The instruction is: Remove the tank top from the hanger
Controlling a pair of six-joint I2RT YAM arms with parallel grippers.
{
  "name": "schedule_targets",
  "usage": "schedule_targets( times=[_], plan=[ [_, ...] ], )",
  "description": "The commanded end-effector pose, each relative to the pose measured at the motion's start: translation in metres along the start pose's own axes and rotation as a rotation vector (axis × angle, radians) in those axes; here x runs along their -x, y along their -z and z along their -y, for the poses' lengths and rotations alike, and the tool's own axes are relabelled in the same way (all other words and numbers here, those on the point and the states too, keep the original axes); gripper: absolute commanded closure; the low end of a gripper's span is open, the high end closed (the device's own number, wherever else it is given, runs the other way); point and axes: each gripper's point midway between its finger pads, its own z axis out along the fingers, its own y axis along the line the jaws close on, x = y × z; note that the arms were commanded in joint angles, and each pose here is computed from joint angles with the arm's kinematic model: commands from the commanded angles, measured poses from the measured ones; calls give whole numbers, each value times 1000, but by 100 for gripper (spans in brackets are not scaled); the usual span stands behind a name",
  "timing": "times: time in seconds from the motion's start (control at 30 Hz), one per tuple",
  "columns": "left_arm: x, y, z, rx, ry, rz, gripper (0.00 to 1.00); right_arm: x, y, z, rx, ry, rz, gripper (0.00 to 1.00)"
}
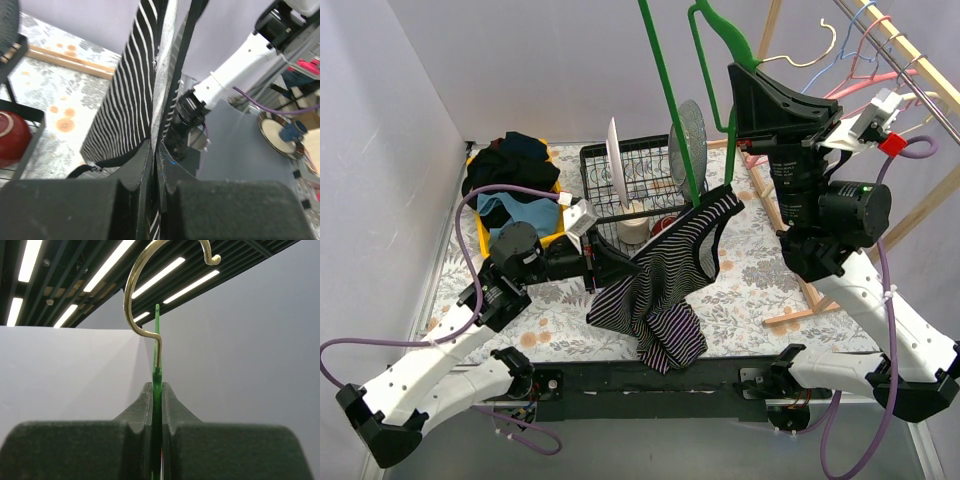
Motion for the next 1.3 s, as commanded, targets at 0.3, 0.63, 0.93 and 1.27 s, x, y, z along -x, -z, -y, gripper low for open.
schedule_targets(
  times=[0.3, 0.63, 0.93, 1.27],
  plan=[
    [32, 21, -27, 264, -71, 69, 100, 88, -10, -23, 77, 64, 153, 99],
    [36, 34, -72, 537, -18, 61, 100, 98, -13, -10, -3, 106, 136, 99],
    [48, 56, -103, 776, 35, 106, 100, 118, -8, 7, -114, 162, 109, 99],
    [91, 106, -106, 998, -18, 234, 100, 100, 11, 22, -171, 234, -72, 99]
  ],
)
